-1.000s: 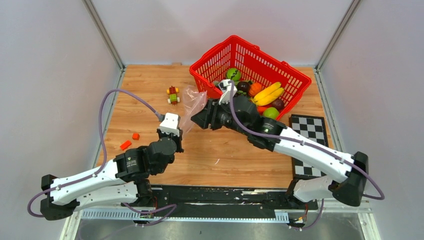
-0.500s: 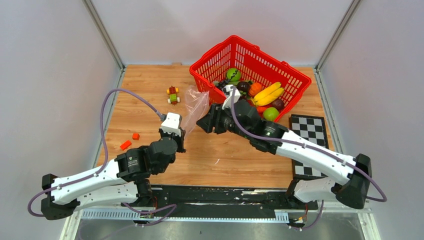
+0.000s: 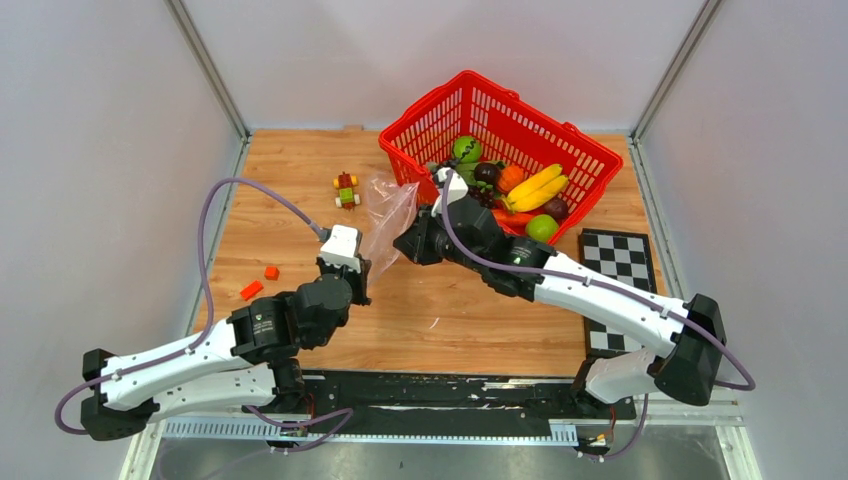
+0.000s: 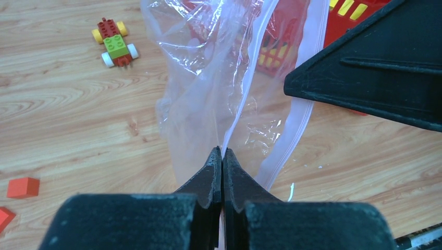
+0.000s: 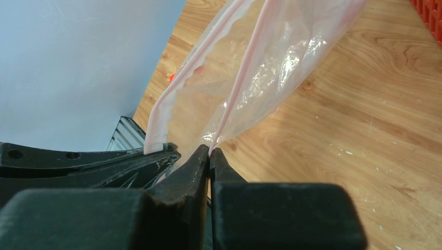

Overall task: Place the food in the zip-top bag and seal the zipper
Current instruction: Open the zipper of the food storage bag.

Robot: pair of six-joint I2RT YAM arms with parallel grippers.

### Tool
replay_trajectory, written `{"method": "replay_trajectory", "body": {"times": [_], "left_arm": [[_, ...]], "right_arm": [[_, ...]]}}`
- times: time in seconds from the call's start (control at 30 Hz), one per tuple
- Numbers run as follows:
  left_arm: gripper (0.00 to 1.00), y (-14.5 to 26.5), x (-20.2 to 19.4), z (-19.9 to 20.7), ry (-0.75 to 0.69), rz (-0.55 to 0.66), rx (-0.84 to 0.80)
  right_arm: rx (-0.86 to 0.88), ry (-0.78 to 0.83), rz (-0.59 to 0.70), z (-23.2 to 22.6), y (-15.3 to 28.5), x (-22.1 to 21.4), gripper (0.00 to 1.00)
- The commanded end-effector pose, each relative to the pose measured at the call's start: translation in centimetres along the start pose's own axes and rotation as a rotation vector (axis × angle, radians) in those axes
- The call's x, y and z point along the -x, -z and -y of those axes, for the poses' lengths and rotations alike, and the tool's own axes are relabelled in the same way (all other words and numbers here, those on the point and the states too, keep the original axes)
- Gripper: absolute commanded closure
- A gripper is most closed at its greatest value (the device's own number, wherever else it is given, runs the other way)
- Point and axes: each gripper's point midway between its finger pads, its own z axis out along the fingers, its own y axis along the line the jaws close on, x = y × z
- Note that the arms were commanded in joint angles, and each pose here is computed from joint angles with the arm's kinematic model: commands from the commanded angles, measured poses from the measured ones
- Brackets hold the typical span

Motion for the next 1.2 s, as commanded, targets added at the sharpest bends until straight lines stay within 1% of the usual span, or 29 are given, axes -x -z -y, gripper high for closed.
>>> {"method": "replay_trajectory", "body": {"times": [0.0,0.07,0.13,0.17,0.27,0.37,0.4,0.5,0.53,0.67,0.7,0.77,0.83,0.97,1.1,1.17], "left_arm": [[0.98,0.2,1.4,0.3,0.049,0.044,-0.01],[0.88,0.2,1.5,0.3,0.043,0.048,-0.009],[0.73,0.0,1.6,0.5,0.035,0.053,-0.011],[0.7,-0.1,1.7,0.5,0.028,0.054,-0.008],[0.64,-0.4,1.9,0.6,0.002,0.055,0.01],[0.63,-0.7,2.1,0.6,-0.032,0.051,0.031],[0.63,-0.8,2.0,0.5,-0.043,0.049,0.043],[0.67,-0.7,2.1,0.0,-0.052,0.046,0.071],[0.7,-0.6,2.2,-0.1,-0.053,0.046,0.075],[0.96,-0.2,2.4,-0.5,-0.032,0.057,0.067],[1.0,0.0,2.5,-0.6,-0.027,0.059,0.062],[1.0,0.4,2.9,-0.9,-0.017,0.062,0.054],[1.0,1.0,3.2,-1.6,-0.011,0.057,0.071],[1.0,2.3,3.9,-3.8,0.013,0.057,0.131],[1.0,4.0,5.5,-5.8,0.052,0.069,0.178],[1.0,4.8,6.3,-6.9,0.047,0.063,0.22]], "right_arm": [[0.004,0.005,-0.008,-0.4,-0.1,-0.1,1.0],[0.027,0.006,-0.029,-0.7,-0.2,-0.6,1.0],[0.065,0.013,-0.041,-1.3,-0.2,-0.8,1.0],[0.076,0.015,-0.047,-1.5,-0.2,-0.9,1.0],[0.095,0.034,-0.073,-2.0,-0.2,-1.4,1.0],[0.093,0.042,-0.08,-2.1,-0.2,-1.5,1.0],[0.116,0.044,-0.1,-2.4,0.0,-1.9,1.0],[0.115,0.051,-0.106,-2.4,0.0,-2.0,1.0],[0.111,0.056,-0.107,-2.3,0.0,-2.1,1.0],[0.074,0.1,-0.134,-1.3,-0.3,-2.6,1.0],[0.064,0.113,-0.145,-1.1,-0.4,-2.8,1.0],[0.055,0.142,-0.159,-0.8,-0.7,-3.2,1.0],[0.084,0.167,-0.172,-1.2,-1.0,-3.3,1.0],[0.196,0.186,-0.202,-4.0,-1.6,-3.0,1.0],[0.327,0.18,-0.223,-7.2,-2.0,-2.6,1.0],[0.37,0.175,-0.225,-8.3,-2.0,-2.3,1.0]]}}
